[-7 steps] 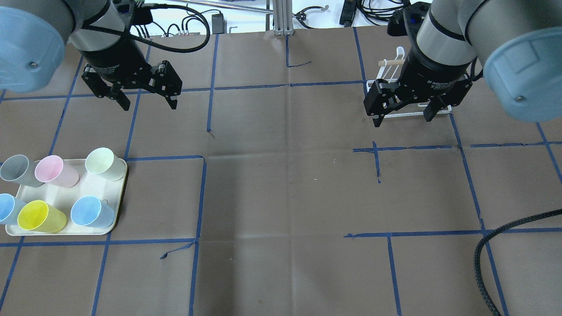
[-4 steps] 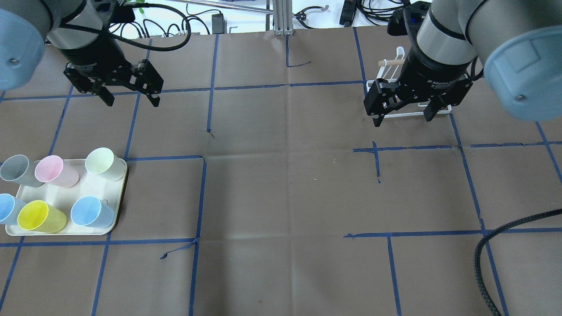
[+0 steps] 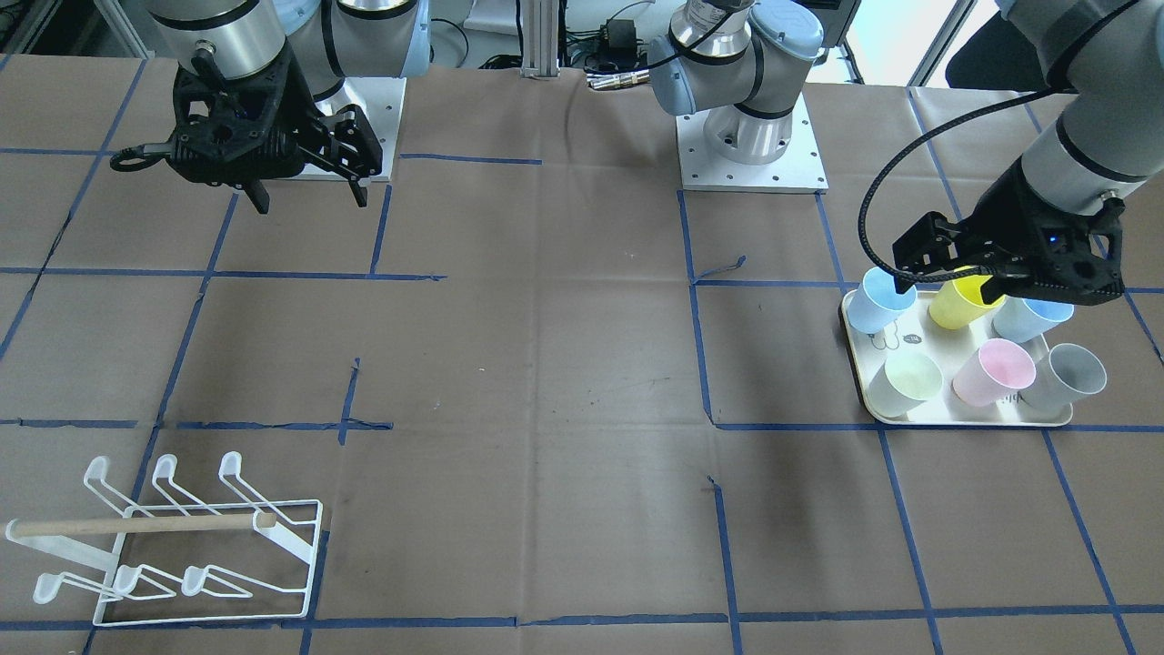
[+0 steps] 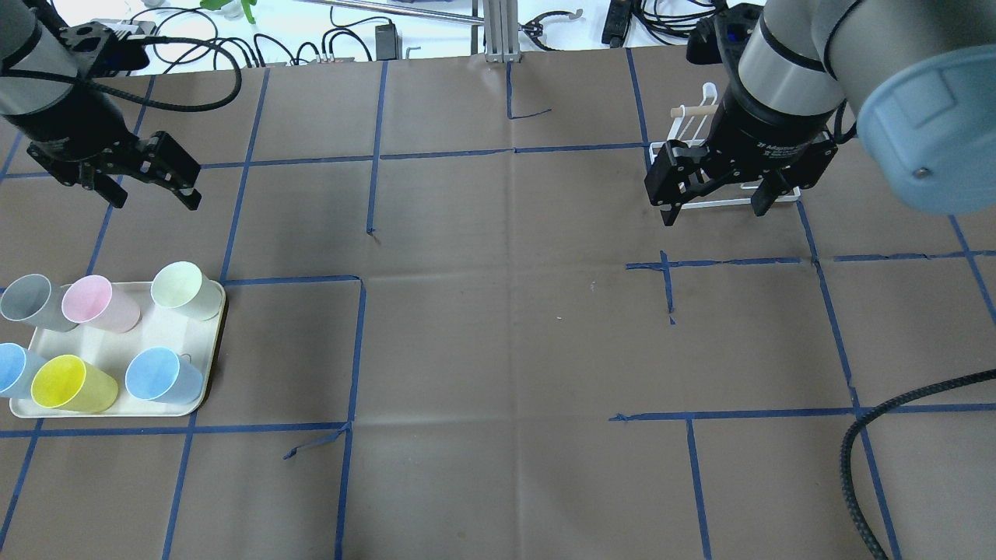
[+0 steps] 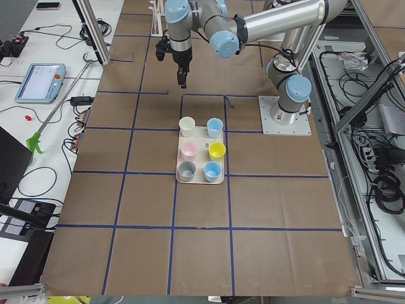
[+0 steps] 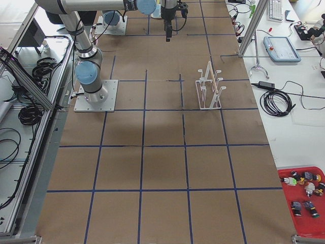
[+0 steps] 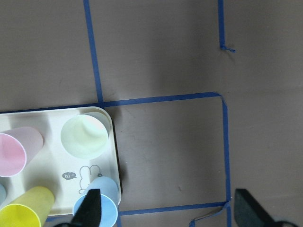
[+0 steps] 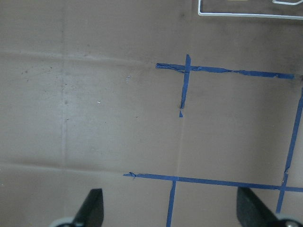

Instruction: Transfer IKEA cup to right arm and place on rack

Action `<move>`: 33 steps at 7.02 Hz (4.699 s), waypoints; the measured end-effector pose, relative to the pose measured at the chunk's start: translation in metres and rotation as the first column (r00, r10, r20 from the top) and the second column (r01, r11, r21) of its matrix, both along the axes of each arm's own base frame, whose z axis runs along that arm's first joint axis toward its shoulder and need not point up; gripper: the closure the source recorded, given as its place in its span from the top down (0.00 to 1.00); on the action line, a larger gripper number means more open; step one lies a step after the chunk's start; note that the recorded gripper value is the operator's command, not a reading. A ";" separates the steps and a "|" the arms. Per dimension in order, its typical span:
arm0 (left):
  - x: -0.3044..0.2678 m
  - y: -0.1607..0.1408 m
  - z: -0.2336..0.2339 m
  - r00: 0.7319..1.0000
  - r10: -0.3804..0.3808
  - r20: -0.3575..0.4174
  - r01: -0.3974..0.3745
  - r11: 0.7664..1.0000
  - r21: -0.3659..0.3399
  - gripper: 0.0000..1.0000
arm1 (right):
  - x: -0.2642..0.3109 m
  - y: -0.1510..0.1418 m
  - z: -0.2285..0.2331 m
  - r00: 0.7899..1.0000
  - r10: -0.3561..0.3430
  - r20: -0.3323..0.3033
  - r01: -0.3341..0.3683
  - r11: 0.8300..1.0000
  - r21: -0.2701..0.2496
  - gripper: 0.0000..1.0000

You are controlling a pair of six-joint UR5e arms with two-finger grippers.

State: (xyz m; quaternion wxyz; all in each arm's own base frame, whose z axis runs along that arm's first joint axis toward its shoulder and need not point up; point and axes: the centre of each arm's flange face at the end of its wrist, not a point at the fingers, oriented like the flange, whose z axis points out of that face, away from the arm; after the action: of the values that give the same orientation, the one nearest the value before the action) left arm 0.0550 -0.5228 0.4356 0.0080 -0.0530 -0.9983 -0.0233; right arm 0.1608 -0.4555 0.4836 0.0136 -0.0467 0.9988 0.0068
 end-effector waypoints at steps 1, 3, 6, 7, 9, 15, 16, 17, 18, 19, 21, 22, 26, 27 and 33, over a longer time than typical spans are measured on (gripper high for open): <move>0.006 0.002 -0.010 1.000 0.001 -0.001 -0.001 1.000 0.005 1.00 | 0.000 0.000 0.000 1.000 0.001 0.001 -0.001 1.000 0.000 1.00; 0.009 0.001 -0.038 1.000 0.003 0.000 -0.003 1.000 -0.008 1.00 | 0.000 0.000 0.000 1.000 0.002 0.002 -0.002 1.000 0.000 1.00; 0.013 -0.002 -0.131 1.000 0.009 0.020 -0.008 0.999 -0.045 1.00 | 0.000 -0.001 0.000 1.000 0.002 0.003 -0.002 1.000 -0.002 1.00; 0.013 0.001 -0.157 1.000 0.010 0.024 -0.009 0.999 -0.051 1.00 | 0.000 -0.001 0.000 1.000 0.001 0.004 -0.001 1.000 -0.001 1.00; 0.013 0.009 -0.190 1.000 0.018 0.025 -0.017 0.999 -0.051 1.00 | 0.001 -0.001 -0.002 1.000 0.001 0.005 -0.001 1.000 0.003 1.00; 0.032 0.019 -0.212 0.998 0.065 0.021 -0.064 0.997 -0.036 0.32 | 0.001 -0.002 -0.004 1.000 0.004 0.007 -0.004 1.000 0.008 1.00; 0.033 0.018 -0.211 0.998 0.063 0.023 -0.062 0.997 -0.038 0.08 | 0.000 -0.003 -0.003 1.000 0.002 0.008 -0.002 1.000 0.005 1.00; 0.034 0.016 -0.209 0.998 0.061 0.025 -0.060 0.997 -0.040 0.00 | 0.000 -0.003 -0.003 1.000 0.000 0.009 0.000 1.000 0.003 1.00; 0.034 0.015 -0.209 0.998 0.061 0.026 -0.060 0.997 -0.040 0.00 | -0.001 -0.004 -0.004 1.000 -0.002 0.010 0.002 1.000 0.002 1.00; 0.034 0.015 -0.207 0.998 0.061 0.028 -0.060 0.997 -0.042 0.00 | -0.001 -0.003 -0.005 1.000 -0.003 0.011 0.003 1.000 0.005 1.00; 0.037 0.011 -0.194 0.997 0.062 0.038 -0.060 0.997 -0.050 0.00 | -0.002 -0.003 -0.006 1.000 -0.004 0.011 0.004 1.000 0.006 1.00; 0.041 0.005 -0.173 0.997 0.061 0.057 -0.059 0.997 -0.045 0.00 | -0.002 -0.004 -0.006 1.000 -0.005 0.007 0.004 1.000 0.003 1.00; 0.044 -0.033 -0.022 0.996 0.034 0.078 -0.035 0.999 0.006 0.00 | -0.002 -0.010 0.002 1.000 -0.002 0.009 0.002 0.998 -0.060 1.00; 0.035 -0.042 0.008 0.997 0.016 0.077 -0.016 1.000 0.003 0.00 | -0.001 -0.018 0.006 1.000 -0.004 0.013 0.005 0.991 -0.137 1.00; -0.041 -0.092 0.007 0.990 -0.133 -0.040 0.117 0.955 -0.272 0.00 | 0.043 -0.025 -0.001 0.744 -0.206 0.636 0.500 0.803 -0.325 0.99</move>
State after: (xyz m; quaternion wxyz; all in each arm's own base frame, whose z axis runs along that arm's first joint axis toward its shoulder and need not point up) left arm 0.0138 -0.6148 0.4431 0.0281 -0.1174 -0.9862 0.1135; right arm 0.2034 -0.4806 0.4830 0.3012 0.1480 0.9066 -0.2558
